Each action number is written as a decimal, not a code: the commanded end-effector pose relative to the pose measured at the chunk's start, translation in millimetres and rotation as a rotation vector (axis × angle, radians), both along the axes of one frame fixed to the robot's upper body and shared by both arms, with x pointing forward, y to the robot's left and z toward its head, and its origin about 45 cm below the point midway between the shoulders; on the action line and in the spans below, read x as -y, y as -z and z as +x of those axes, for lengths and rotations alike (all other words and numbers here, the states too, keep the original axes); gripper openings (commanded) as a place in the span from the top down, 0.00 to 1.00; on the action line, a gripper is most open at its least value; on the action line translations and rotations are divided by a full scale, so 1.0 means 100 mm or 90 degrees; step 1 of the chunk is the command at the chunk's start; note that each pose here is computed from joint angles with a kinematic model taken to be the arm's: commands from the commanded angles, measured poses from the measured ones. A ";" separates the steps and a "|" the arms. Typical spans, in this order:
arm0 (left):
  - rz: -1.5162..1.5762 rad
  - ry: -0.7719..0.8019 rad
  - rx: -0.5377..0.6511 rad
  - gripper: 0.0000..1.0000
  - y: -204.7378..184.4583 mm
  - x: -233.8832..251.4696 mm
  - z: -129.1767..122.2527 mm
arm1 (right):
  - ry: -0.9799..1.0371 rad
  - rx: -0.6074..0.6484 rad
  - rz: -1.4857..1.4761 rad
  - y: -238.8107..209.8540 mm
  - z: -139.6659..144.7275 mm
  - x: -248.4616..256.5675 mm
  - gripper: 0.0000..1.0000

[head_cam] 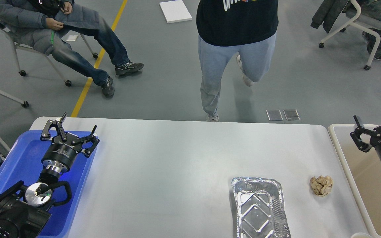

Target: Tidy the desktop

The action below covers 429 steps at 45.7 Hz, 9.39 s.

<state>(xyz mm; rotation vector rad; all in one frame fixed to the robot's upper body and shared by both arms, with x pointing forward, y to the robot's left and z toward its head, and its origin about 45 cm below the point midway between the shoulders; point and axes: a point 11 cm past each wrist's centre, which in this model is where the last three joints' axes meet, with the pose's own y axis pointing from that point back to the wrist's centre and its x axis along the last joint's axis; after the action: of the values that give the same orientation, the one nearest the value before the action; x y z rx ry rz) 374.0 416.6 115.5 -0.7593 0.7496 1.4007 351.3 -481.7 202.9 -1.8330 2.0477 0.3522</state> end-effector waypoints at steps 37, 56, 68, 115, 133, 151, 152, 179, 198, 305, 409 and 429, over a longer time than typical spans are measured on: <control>0.001 0.001 -0.001 0.00 0.00 0.00 0.00 | 0.007 0.004 -0.003 -0.04 0.02 0.02 0.01; 0.000 0.001 0.000 0.00 0.00 0.00 0.00 | 0.012 -0.001 -0.005 -0.01 0.03 0.05 0.01; 0.000 0.001 -0.001 0.00 0.00 0.00 0.00 | 0.022 -0.001 -0.018 -0.05 0.06 0.14 0.01; 0.001 0.001 -0.001 0.00 0.00 0.00 0.00 | -0.206 -0.253 -0.646 -1.62 -0.04 0.98 0.01; 0.001 0.001 -0.001 0.00 0.00 0.00 0.00 | -0.460 -0.418 -0.897 -1.81 -0.34 0.88 0.00; 0.001 0.002 -0.001 0.00 0.00 0.00 0.00 | -0.581 -0.360 -1.050 -2.26 -0.22 0.31 0.01; 0.001 0.003 -0.002 0.00 0.00 0.01 0.00 | -0.591 -0.356 -1.060 -2.26 -0.22 0.26 0.00; 0.001 0.002 -0.001 0.00 0.00 0.00 0.00 | -0.870 -0.317 -1.160 -1.63 -0.51 -0.57 0.01; 0.001 0.001 -0.001 0.00 0.00 0.00 0.00 | -0.899 -0.419 -1.087 -1.27 -0.79 -0.32 0.01; 0.000 -0.001 -0.001 0.00 0.00 0.00 0.00 | -0.942 -0.529 -1.017 0.75 -1.77 0.14 0.02; 0.001 0.002 -0.001 0.00 0.00 0.00 0.00 | -0.803 -0.333 -1.113 -1.80 -0.33 -0.40 1.00; 0.001 0.002 -0.001 0.00 0.00 0.00 0.00 | -0.723 -0.310 -1.129 -2.20 -0.01 -0.40 1.00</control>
<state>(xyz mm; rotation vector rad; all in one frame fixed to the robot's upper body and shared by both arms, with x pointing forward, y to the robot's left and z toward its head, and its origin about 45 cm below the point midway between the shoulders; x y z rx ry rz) 373.9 416.0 115.1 -0.7541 0.7517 1.3985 333.7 -438.5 400.8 -4.1320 0.7390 -1.3480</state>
